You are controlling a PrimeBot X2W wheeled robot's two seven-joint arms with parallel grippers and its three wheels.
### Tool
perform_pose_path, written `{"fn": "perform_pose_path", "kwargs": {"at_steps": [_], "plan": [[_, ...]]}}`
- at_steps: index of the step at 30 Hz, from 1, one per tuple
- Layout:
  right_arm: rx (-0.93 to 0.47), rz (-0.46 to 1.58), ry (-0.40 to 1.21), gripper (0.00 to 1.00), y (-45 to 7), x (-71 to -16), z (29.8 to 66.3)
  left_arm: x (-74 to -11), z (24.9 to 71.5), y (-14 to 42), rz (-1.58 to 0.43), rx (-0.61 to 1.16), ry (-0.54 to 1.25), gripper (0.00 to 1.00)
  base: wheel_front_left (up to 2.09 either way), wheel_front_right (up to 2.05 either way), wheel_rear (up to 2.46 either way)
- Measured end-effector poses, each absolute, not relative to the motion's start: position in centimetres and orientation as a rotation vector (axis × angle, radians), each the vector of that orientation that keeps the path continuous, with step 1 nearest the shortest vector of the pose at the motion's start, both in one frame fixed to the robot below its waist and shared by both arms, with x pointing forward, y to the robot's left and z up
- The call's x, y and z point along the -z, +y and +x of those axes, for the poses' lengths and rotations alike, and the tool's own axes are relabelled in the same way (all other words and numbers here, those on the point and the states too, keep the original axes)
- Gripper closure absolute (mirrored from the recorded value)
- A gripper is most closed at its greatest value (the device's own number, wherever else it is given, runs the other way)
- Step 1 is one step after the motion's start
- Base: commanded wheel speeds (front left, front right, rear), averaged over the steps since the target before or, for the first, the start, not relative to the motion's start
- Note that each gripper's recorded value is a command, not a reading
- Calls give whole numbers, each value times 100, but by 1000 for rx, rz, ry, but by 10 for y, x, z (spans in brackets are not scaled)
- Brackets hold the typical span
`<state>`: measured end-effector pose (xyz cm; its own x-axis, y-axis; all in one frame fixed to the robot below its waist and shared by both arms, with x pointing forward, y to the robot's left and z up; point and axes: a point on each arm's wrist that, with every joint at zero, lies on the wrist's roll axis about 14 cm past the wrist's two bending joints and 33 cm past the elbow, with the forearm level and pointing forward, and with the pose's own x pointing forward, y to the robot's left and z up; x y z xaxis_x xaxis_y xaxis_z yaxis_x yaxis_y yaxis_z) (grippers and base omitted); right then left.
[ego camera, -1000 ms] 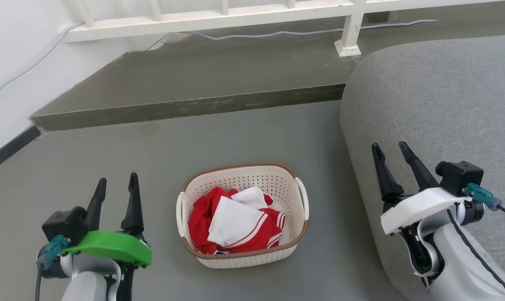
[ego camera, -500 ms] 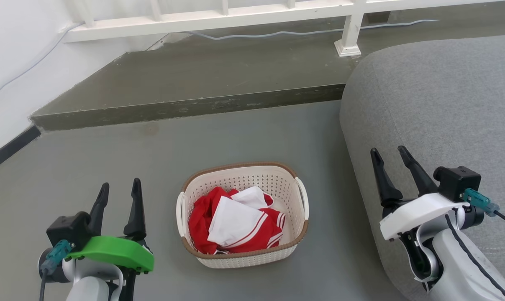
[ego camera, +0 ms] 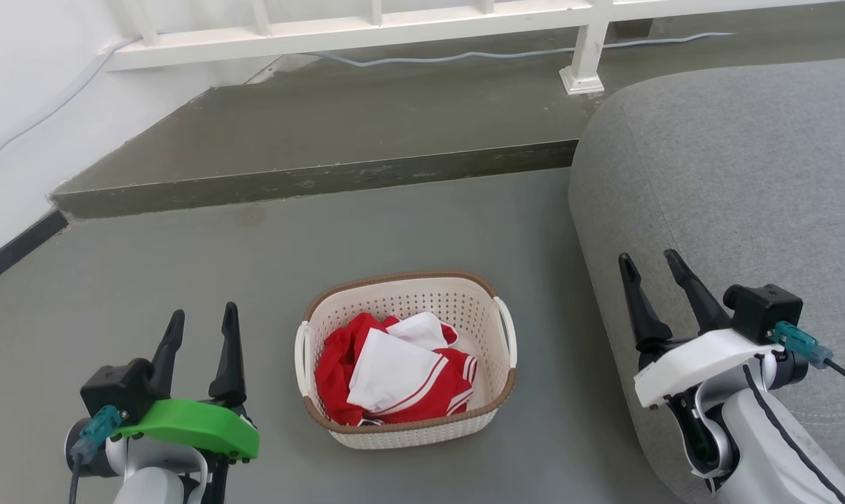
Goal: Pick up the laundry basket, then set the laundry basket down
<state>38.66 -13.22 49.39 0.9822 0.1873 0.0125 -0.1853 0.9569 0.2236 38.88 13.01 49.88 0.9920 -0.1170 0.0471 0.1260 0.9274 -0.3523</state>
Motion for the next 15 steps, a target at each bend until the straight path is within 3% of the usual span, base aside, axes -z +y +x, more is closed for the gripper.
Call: {"fn": "perform_pose_path", "kwargs": {"at_steps": [10, 11, 15], "plan": [[-191, 230, 4, 0, -132, -495, 387, -500, 389, 129, -365, 134, -30, 0, 0, 0, 0], [-190, 231, 9, 100, -132, -493, 386, -499, 389, 128, -365, 134, -26, 100, 0, 0, 0], [-179, 245, 92, 100, -129, -466, 372, -477, 381, 126, -369, 122, 43, 100, 0, 0, 0]]}}
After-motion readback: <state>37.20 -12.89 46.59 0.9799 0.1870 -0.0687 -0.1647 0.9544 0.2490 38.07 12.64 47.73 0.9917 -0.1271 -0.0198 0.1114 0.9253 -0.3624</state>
